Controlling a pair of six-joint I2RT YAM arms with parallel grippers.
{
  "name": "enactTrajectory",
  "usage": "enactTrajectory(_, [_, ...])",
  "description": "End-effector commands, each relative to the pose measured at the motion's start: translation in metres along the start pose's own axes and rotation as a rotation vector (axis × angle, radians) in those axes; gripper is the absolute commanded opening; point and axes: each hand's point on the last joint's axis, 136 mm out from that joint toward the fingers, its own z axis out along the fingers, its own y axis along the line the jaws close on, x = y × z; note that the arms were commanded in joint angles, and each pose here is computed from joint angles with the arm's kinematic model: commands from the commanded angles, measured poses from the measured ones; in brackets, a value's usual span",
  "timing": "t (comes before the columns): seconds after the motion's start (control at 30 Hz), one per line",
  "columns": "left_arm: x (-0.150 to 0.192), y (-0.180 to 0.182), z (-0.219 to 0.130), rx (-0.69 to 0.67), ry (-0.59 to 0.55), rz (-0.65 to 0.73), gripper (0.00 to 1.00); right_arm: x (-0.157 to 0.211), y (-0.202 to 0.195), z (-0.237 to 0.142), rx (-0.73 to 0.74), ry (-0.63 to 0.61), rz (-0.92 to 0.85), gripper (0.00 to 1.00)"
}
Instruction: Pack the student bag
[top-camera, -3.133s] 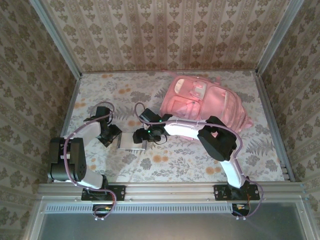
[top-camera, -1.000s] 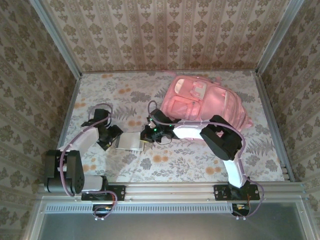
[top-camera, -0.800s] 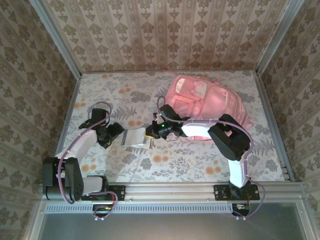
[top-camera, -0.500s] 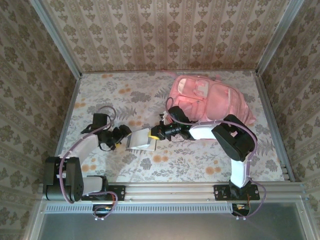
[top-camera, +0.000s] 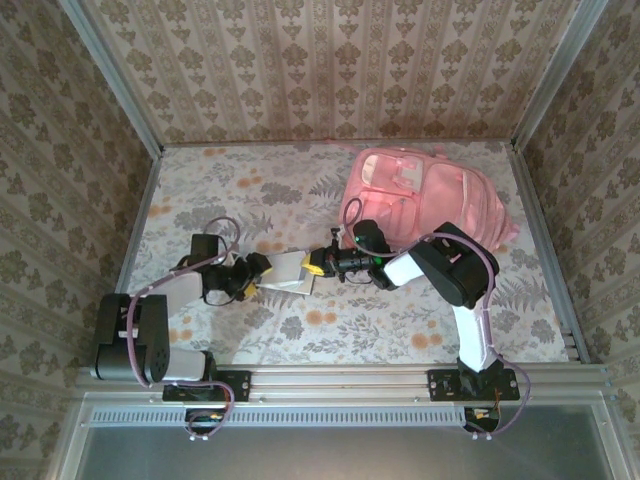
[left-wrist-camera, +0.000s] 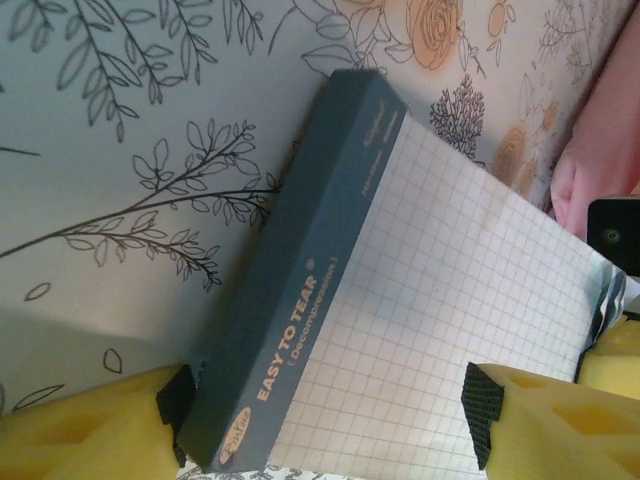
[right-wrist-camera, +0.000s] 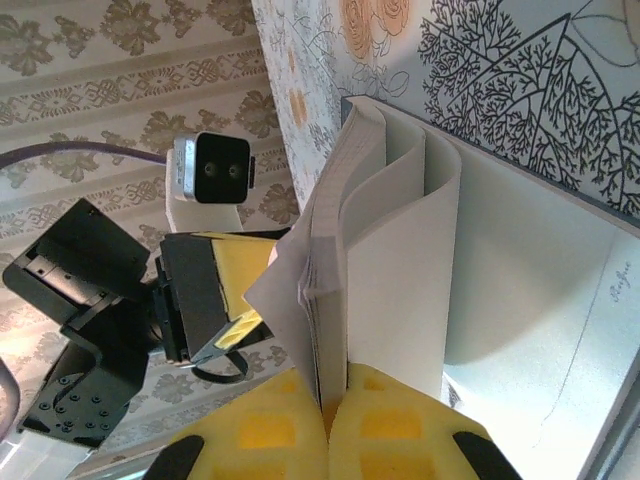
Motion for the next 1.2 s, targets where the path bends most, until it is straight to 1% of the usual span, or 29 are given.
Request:
enactTrajectory(0.0, [0.002, -0.011, 0.007, 0.064, 0.02, -0.005, 0.67, -0.007, -0.009, -0.004, -0.011, -0.017, 0.07, 0.0])
enactTrajectory(0.03, [0.001, -0.012, 0.007, 0.066, 0.015, -0.005, 0.63, -0.006, -0.01, -0.004, -0.009, -0.017, 0.07, 0.0])
enactTrajectory(0.1, [-0.002, -0.014, 0.007, 0.069, -0.001, -0.007, 0.51, -0.006, -0.011, -0.005, -0.006, -0.017, 0.07, 0.0])
enactTrajectory(0.2, [-0.007, -0.021, 0.004, 0.085, -0.024, 0.0, 0.38, -0.005, -0.013, -0.005, 0.003, -0.017, 0.07, 0.0])
enactTrajectory(0.33, [-0.013, -0.032, -0.006, 0.095, -0.065, 0.037, 0.29, -0.003, -0.02, -0.006, 0.039, -0.014, 0.068, 0.0])
enactTrajectory(0.47, [-0.016, -0.043, -0.021, 0.088, -0.111, 0.081, 0.15, -0.002, -0.02, -0.008, 0.059, -0.021, 0.057, 0.0])
enactTrajectory(0.5, [-0.02, -0.043, -0.025, 0.071, -0.138, 0.083, 0.1, -0.003, -0.019, -0.009, 0.061, -0.026, 0.055, 0.02])
enactTrajectory(0.57, [-0.021, -0.046, -0.032, 0.065, -0.164, 0.087, 0.08, -0.002, -0.015, -0.011, 0.068, -0.036, 0.049, 0.08])
enactTrajectory(0.6, [-0.022, -0.05, -0.037, 0.073, -0.178, 0.092, 0.08, -0.002, -0.014, -0.012, 0.076, -0.045, 0.043, 0.12])
enactTrajectory(0.63, [-0.022, -0.054, -0.04, 0.08, -0.189, 0.092, 0.07, -0.001, -0.011, -0.014, 0.084, -0.05, 0.036, 0.19])
enactTrajectory(0.7, [-0.023, -0.063, -0.049, 0.106, -0.214, 0.095, 0.07, 0.001, -0.006, -0.019, 0.118, -0.066, 0.013, 0.42])
enactTrajectory(0.77, [-0.023, -0.072, -0.058, 0.131, -0.24, 0.094, 0.06, 0.004, 0.001, -0.027, 0.156, -0.099, -0.018, 0.55])
enactTrajectory(0.83, [-0.023, -0.081, -0.069, 0.16, -0.272, 0.097, 0.05, 0.006, 0.006, -0.039, 0.209, -0.146, -0.048, 0.63])
enactTrajectory(0.87, [-0.024, -0.086, -0.074, 0.175, -0.289, 0.092, 0.05, 0.009, 0.01, -0.044, 0.232, -0.165, -0.064, 0.69])
enactTrajectory(0.9, [-0.024, -0.092, -0.081, 0.194, -0.31, 0.091, 0.04, 0.011, 0.013, -0.05, 0.251, -0.182, -0.073, 0.77])
enactTrajectory(1.0, [-0.023, -0.107, -0.096, 0.249, -0.353, 0.074, 0.0, 0.019, 0.03, -0.058, 0.231, -0.213, -0.084, 0.95])
enactTrajectory(1.07, [-0.021, -0.116, -0.103, 0.295, -0.372, 0.06, 0.0, 0.026, 0.045, -0.056, 0.18, -0.213, -0.085, 0.99])
enactTrajectory(1.17, [-0.017, -0.127, -0.11, 0.345, -0.387, 0.031, 0.0, 0.036, 0.072, -0.047, 0.09, -0.201, -0.1, 1.0])
